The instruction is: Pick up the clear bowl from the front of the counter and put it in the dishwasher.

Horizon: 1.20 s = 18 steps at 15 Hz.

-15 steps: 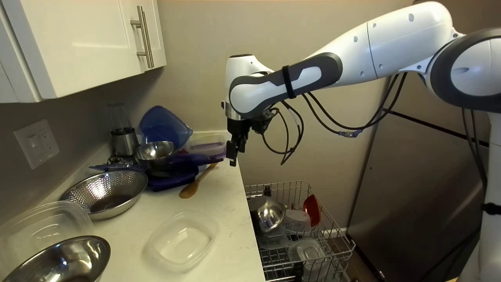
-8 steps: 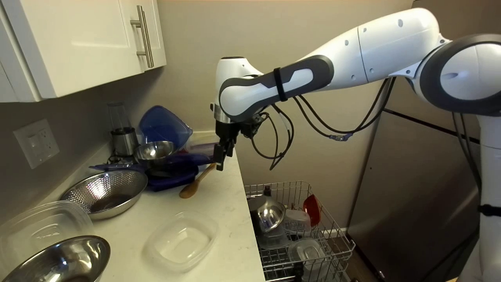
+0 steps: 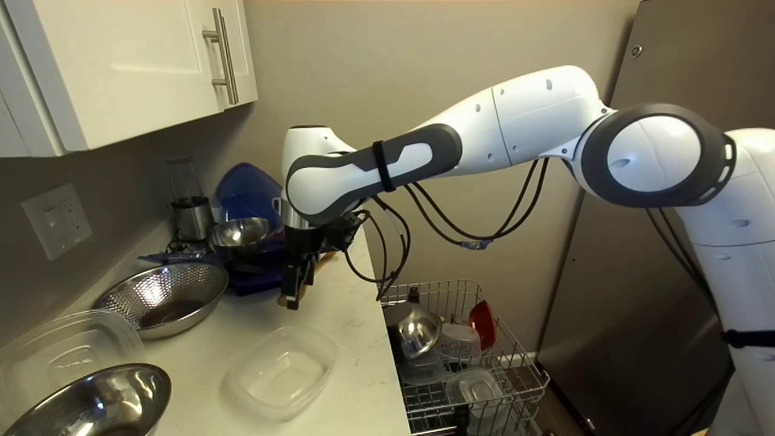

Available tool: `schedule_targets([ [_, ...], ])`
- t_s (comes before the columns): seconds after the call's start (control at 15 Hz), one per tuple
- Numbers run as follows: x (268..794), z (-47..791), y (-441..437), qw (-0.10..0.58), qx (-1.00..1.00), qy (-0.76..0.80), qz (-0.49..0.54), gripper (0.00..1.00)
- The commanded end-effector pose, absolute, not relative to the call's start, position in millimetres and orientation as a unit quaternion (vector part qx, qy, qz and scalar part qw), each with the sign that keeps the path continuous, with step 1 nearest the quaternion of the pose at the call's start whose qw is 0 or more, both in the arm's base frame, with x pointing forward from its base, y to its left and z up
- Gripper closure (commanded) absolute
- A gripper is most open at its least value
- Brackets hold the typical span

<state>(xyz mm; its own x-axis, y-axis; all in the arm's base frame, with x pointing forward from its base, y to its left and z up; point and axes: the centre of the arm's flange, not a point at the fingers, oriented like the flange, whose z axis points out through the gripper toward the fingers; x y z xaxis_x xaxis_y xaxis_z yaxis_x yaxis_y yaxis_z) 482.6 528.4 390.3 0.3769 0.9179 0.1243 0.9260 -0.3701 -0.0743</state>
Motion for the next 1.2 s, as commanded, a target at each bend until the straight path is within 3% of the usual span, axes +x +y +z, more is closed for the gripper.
schedule_targets([
  [0.0,485,374,543,0.075,-0.813,-0.578,0.014,0.00],
  [0.73,481,335,537,0.070,-0.797,-0.591,0.102,0.00],
  [1.13,483,328,539,0.100,-0.784,-0.602,0.116,0.00],
])
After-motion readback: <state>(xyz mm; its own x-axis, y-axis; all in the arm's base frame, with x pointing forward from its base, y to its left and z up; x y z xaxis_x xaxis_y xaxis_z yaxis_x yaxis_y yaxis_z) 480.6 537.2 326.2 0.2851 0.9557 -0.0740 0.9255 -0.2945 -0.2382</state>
